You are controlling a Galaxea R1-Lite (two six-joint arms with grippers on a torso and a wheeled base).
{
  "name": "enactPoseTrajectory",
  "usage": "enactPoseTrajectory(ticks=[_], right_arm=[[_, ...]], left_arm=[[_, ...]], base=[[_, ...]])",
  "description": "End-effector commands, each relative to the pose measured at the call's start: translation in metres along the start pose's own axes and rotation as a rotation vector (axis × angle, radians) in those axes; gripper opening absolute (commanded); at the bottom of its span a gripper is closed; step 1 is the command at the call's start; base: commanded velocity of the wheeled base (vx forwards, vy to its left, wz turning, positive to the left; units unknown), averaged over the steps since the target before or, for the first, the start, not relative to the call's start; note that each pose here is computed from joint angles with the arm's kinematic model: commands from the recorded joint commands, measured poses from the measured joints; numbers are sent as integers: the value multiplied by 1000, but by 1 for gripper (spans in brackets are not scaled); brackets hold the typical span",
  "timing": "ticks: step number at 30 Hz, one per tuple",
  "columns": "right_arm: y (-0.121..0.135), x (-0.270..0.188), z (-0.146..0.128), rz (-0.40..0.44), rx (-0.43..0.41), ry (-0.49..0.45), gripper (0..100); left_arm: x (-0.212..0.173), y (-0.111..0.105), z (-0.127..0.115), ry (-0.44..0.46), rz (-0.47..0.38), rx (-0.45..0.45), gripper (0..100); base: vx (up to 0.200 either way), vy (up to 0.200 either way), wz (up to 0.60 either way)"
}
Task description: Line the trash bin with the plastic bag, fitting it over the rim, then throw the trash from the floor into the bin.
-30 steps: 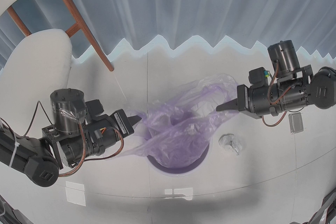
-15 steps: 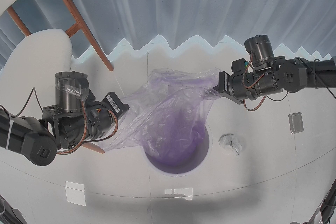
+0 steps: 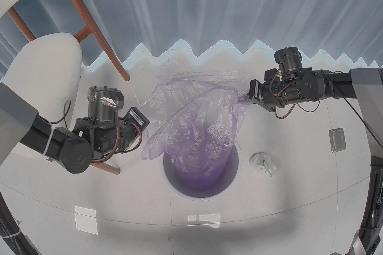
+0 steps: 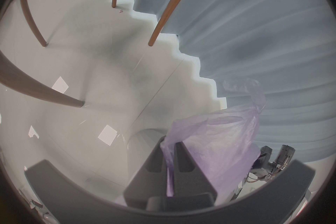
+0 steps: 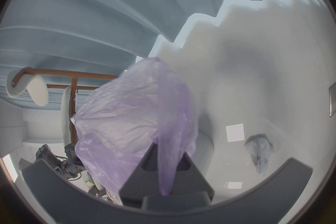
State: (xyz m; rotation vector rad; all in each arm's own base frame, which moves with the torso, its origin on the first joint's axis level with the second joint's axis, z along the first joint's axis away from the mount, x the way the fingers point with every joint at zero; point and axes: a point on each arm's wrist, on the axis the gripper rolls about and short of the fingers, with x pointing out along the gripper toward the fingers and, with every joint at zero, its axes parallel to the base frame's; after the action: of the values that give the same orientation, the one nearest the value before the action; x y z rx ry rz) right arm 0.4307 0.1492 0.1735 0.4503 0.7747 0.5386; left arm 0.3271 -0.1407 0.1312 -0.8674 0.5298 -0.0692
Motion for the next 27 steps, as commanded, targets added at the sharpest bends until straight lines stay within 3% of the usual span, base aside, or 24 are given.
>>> enactPoseTrajectory(ticks=[1, 27], right_arm=[[-24, 19, -3, -32, 25, 23, 0], [-78, 33, -27, -109, 103, 108, 0]], left_arm=[[31, 14, -16, 39, 60, -2, 0], [54, 57, -24, 77, 197, -58, 0]], base=[[0, 0, 0], [0, 0, 0]])
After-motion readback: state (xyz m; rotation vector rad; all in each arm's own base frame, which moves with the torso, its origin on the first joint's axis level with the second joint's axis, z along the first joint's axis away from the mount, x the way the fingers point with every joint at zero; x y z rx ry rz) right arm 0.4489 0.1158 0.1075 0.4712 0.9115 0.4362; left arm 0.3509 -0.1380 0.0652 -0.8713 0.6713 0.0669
